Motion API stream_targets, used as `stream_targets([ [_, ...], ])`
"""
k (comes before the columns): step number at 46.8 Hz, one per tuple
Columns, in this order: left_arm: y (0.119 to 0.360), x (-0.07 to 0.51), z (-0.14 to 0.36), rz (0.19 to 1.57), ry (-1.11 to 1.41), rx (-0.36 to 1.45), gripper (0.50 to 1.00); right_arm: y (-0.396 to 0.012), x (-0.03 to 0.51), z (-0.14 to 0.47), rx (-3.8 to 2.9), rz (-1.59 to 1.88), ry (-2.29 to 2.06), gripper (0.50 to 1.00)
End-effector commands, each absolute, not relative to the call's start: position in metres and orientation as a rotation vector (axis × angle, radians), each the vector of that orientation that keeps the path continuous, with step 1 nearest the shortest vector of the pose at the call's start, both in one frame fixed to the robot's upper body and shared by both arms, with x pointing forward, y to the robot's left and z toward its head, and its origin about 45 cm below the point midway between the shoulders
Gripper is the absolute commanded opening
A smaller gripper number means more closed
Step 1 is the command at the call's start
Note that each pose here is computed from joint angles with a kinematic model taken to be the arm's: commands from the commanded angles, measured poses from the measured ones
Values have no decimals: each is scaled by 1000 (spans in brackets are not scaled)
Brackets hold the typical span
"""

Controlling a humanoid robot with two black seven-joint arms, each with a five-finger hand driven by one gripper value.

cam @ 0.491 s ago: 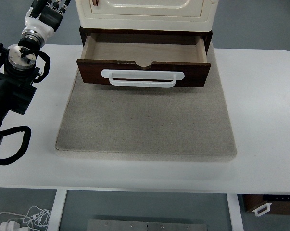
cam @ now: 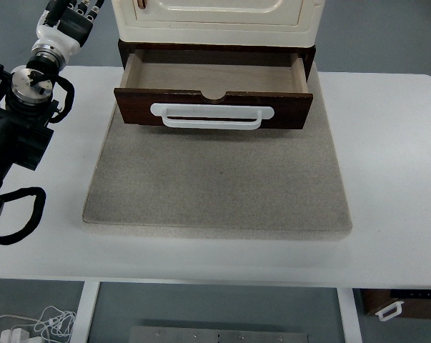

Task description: Close drawer under combined cabinet

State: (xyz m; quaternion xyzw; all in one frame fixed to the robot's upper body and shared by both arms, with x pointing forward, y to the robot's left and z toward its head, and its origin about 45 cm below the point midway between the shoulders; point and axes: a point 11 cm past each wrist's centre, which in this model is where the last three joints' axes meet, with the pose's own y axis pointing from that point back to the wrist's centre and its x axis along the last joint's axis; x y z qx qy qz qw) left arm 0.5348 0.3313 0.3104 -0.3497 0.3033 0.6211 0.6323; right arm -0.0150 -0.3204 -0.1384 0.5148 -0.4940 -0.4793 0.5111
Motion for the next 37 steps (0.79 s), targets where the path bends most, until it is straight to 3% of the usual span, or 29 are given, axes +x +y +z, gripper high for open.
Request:
stream_targets([
  [1, 334, 534, 308, 1431, 698, -799, 1000, -321, -15, -138, 1238, -1152, -1190, 952],
  [26, 334, 538, 337, 1359, 615, -827, 1000, -321, -16, -138, 1238, -1155, -1188, 952],
  [37, 364, 537, 397, 1374, 423, -851, 1000, -321, -15, -138, 1238, -1152, -1190, 952],
])
